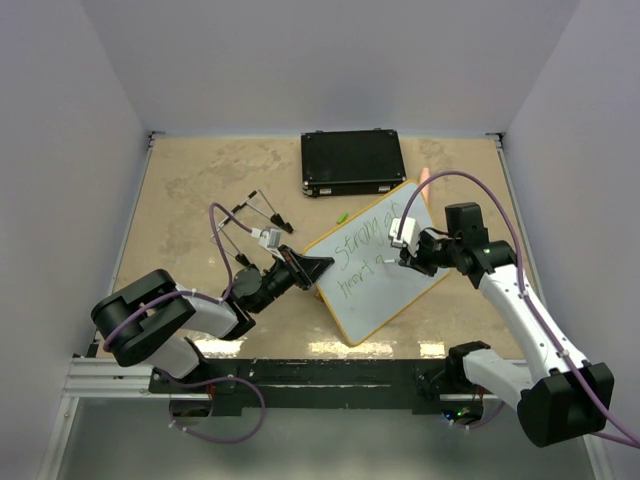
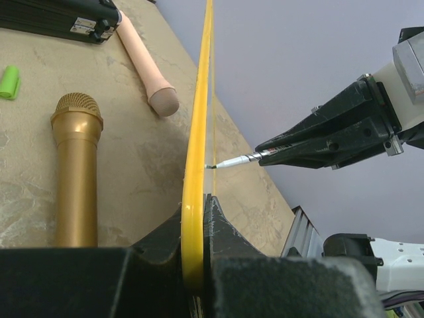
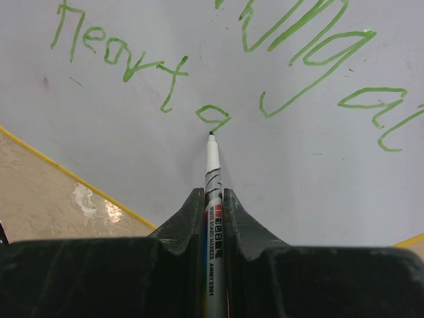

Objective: Write a sentence on the whiteboard

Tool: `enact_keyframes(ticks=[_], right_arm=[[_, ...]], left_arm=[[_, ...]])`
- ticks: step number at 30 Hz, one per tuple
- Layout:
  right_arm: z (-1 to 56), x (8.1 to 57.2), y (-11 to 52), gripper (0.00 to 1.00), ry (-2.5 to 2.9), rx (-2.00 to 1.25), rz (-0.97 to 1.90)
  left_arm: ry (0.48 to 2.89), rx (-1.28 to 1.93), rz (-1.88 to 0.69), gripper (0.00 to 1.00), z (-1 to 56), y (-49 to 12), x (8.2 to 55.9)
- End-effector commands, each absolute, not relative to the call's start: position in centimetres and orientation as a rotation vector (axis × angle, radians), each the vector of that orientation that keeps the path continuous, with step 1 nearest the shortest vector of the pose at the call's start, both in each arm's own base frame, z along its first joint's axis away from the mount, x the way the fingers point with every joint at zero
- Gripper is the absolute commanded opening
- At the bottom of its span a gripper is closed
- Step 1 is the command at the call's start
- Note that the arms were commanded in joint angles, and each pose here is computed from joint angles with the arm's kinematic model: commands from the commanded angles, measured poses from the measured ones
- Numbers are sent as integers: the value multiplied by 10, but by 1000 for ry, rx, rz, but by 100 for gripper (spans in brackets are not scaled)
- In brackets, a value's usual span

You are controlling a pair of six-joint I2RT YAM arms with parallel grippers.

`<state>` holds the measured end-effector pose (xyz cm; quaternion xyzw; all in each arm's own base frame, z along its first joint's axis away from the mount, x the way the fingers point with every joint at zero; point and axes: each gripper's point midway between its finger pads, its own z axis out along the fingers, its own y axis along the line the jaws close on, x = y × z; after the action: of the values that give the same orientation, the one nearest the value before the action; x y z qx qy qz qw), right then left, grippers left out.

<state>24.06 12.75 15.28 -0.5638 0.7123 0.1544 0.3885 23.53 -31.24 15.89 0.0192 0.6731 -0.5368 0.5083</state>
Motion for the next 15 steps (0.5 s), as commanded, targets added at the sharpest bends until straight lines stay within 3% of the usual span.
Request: enact_keyframes(ticks=[1, 15], right_arm=[[148, 239, 121, 0, 1834, -1437, 353], [193, 256, 135, 0, 1708, -1363, 355]], left_arm=[[1626, 169, -1218, 0, 146, -314, 233], [1625, 173, -1217, 0, 147, -315, 233]])
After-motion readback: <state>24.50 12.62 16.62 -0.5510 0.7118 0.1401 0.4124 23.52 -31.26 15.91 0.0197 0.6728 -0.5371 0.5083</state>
